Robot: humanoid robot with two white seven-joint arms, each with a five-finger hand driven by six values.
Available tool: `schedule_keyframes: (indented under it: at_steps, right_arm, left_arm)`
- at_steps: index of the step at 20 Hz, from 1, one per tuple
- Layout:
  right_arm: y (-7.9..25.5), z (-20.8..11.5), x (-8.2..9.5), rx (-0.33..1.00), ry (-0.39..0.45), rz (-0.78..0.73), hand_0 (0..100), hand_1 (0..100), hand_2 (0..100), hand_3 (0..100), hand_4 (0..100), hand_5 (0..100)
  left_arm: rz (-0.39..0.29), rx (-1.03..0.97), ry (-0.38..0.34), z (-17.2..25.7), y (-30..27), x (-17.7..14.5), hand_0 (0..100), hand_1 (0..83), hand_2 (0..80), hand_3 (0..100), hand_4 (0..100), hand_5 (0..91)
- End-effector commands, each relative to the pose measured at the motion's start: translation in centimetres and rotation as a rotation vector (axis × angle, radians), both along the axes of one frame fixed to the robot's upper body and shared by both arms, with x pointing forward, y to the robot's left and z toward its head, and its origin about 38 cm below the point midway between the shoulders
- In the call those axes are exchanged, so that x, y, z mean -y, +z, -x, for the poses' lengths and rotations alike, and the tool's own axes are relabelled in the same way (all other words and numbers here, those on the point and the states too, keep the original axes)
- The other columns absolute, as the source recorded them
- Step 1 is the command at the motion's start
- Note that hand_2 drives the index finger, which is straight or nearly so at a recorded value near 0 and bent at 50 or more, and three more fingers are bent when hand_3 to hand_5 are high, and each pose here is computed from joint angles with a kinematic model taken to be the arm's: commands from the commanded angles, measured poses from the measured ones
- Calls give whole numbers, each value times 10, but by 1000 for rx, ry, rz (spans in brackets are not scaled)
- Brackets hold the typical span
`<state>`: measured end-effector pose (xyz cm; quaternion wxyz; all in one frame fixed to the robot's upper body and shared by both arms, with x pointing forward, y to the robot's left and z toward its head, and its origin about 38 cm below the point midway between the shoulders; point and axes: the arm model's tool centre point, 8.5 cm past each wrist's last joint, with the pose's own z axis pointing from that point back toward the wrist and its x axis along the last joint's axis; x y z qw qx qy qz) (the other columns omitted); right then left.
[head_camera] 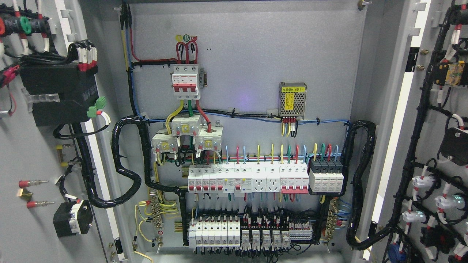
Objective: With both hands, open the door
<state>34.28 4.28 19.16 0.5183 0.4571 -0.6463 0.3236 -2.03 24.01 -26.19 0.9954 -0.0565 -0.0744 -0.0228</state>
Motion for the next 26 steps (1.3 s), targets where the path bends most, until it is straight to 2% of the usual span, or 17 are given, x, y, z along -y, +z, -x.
schedule_keyframes:
  at_steps: [1, 5, 10, 18, 21, 26]
  right_arm:
    - [-28, -25, 55, -43, -178, 29, 0, 0, 0, 0, 0, 0]
    - [-47, -18, 80, -11, -235, 15, 0, 0, 0, 0, 0, 0]
    - [-64, -1, 109, 70, -313, -47, 0, 0, 0, 0, 0, 0]
    - [-103, 49, 151, 7, -361, -11, 0, 0, 0, 0, 0, 0]
    - [-103, 65, 173, 26, -406, -35, 0, 0, 0, 0, 0, 0]
    - [-98, 77, 191, 116, -442, -94, 0, 0, 0, 0, 0, 0]
  left_arm:
    - [-3, 157, -37, -25, 3, 1, 0, 0, 0, 0, 30, 0]
    - [-22, 282, -116, -45, 11, -5, 0, 0, 0, 0, 30, 0]
    - [-14, 451, -153, -77, 29, 3, 0, 0, 0, 0, 31, 0]
    - [76, 742, -224, -117, 91, 23, 0, 0, 0, 0, 31, 0]
    - [113, 857, -262, -126, 128, 30, 0, 0, 0, 0, 31, 0]
    - [173, 1028, -294, -128, 190, 46, 0, 0, 0, 0, 30, 0]
